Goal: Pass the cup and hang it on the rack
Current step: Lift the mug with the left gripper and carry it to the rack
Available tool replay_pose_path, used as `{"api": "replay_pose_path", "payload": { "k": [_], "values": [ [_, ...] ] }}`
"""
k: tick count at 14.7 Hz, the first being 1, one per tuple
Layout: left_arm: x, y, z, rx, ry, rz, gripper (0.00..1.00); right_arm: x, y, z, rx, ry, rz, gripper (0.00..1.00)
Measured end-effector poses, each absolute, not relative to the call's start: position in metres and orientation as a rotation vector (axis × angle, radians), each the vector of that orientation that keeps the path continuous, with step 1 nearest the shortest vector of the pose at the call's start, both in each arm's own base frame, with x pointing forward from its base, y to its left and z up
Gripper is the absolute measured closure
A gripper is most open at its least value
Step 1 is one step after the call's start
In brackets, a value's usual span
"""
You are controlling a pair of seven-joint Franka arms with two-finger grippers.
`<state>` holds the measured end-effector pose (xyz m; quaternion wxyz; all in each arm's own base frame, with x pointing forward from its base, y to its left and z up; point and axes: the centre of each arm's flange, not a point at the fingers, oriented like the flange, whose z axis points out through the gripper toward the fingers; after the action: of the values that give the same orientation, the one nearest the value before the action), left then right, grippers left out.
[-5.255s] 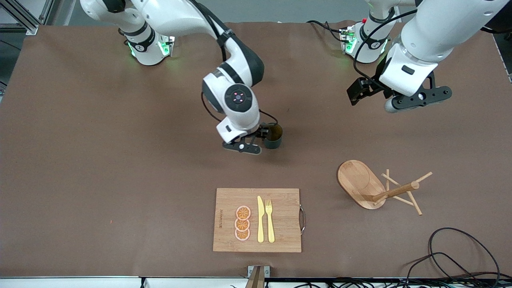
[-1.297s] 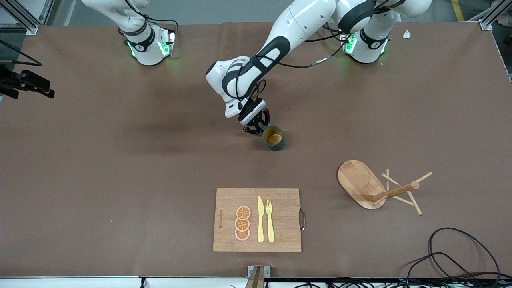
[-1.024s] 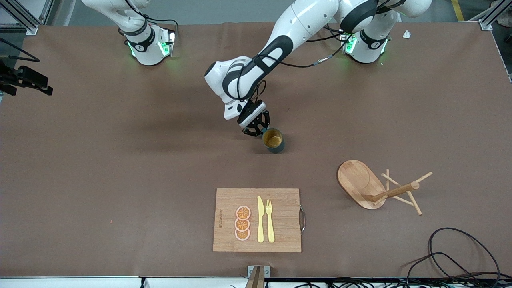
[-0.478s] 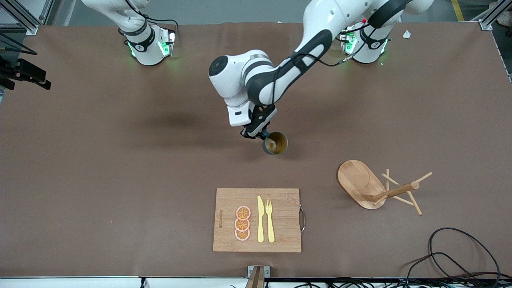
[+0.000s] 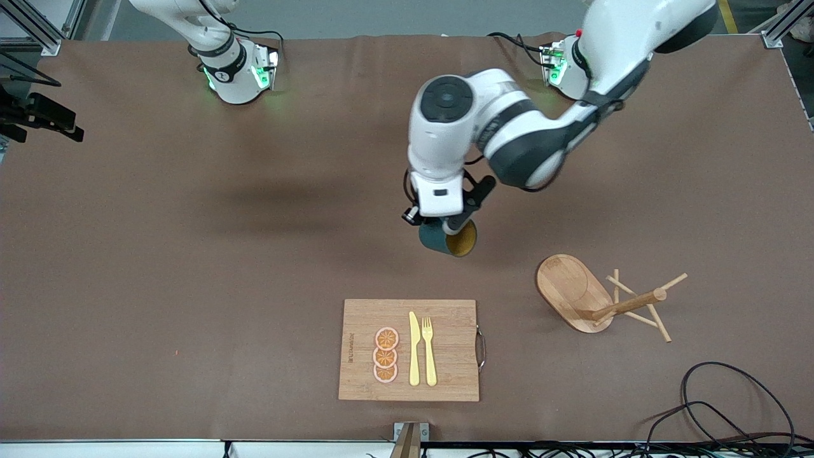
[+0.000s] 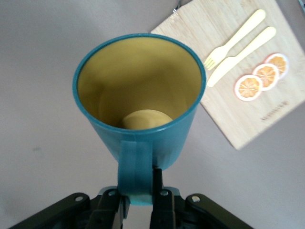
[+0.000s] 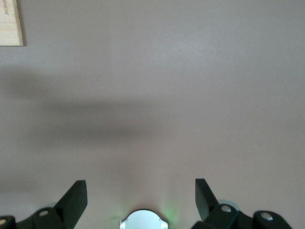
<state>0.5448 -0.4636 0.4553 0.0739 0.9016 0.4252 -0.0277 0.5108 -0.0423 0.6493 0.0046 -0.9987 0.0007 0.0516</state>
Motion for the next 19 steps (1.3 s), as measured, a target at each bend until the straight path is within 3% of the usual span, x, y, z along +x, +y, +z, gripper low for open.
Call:
{"api": "replay_pose_path", "payload": {
  "k": [10,19],
  "values": [
    [0.638,-0.288,0.537,2.214,1.155,-0.600,0.79,0.511,-0.043,0.650,-3.129,0.003,0.155,0.00],
    [0.657,-0.134,0.490,1.964,0.881,-0.721,0.79,0.511,-0.042,0.650,-3.129,0.002,0.154,0.00]
  ]
}}
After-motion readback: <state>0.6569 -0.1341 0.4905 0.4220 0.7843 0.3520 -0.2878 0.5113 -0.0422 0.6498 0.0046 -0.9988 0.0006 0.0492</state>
